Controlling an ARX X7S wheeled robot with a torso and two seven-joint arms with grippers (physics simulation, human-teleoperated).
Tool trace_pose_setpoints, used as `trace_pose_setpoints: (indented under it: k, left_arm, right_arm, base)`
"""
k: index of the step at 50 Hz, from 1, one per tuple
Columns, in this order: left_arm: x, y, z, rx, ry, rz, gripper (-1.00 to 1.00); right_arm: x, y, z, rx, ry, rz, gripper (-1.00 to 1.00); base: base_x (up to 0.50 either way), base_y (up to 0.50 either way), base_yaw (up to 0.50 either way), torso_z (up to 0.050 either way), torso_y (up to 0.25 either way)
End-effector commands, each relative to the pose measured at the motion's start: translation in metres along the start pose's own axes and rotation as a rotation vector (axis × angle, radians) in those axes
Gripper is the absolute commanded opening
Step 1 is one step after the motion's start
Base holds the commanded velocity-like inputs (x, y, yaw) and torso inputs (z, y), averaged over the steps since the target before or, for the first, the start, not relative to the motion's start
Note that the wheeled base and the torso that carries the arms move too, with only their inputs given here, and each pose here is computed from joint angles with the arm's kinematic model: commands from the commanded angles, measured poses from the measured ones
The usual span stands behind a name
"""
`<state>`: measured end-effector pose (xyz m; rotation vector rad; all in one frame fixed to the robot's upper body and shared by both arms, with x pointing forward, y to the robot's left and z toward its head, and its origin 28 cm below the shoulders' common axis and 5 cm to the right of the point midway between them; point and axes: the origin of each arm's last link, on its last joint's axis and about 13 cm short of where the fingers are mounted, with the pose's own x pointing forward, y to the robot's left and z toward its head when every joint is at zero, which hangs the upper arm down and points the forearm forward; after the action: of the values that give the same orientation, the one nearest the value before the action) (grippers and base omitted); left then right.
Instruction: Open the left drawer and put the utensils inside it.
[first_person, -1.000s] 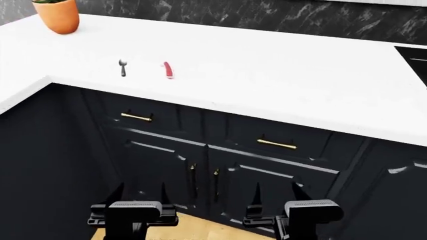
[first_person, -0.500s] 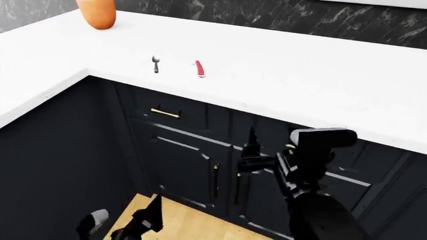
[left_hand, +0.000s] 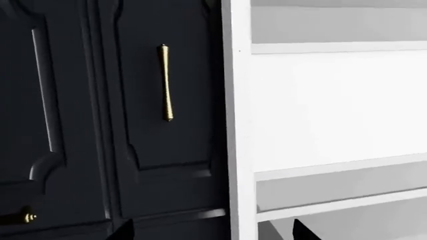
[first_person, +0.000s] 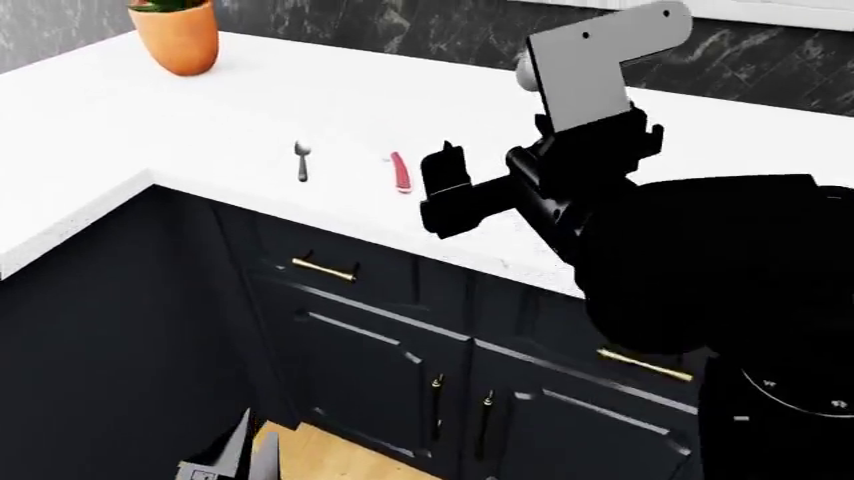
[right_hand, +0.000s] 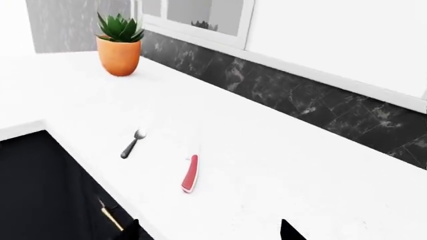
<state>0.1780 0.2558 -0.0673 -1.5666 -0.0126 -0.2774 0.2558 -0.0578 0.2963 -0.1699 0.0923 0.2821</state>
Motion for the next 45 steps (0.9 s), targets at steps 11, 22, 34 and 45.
trace_pose_setpoints:
  k: [11,22,34,45]
  left_arm:
    - [-0.003,0.013,0.005,-0.024,-0.072,0.075,1.00]
    - [-0.002,0.015,0.005,-0.021,-0.065,0.092,1.00]
    - [-0.001,0.017,0.004,-0.021,-0.058,0.102,1.00]
    - [-0.001,0.017,0.003,-0.020,-0.058,0.108,1.00]
  right_arm:
    - [-0.004,0.002,0.014,-0.089,-0.017,-0.011,1.00]
    - [-0.001,0.001,0.010,-0.084,-0.013,-0.022,1.00]
    - [0.008,0.000,0.001,-0.049,-0.002,-0.046,1.00]
    - [0.011,-0.002,0.003,-0.047,-0.008,-0.080,1.00]
  base:
    - [0.37,0.43,0.00,0.000,0.000]
    - [0.37,0.41,0.00,0.000,0.000]
    - [0.25,0.27,0.00,0.000,0.001]
    - [0.00,0.00,-0.50,0.000,0.000]
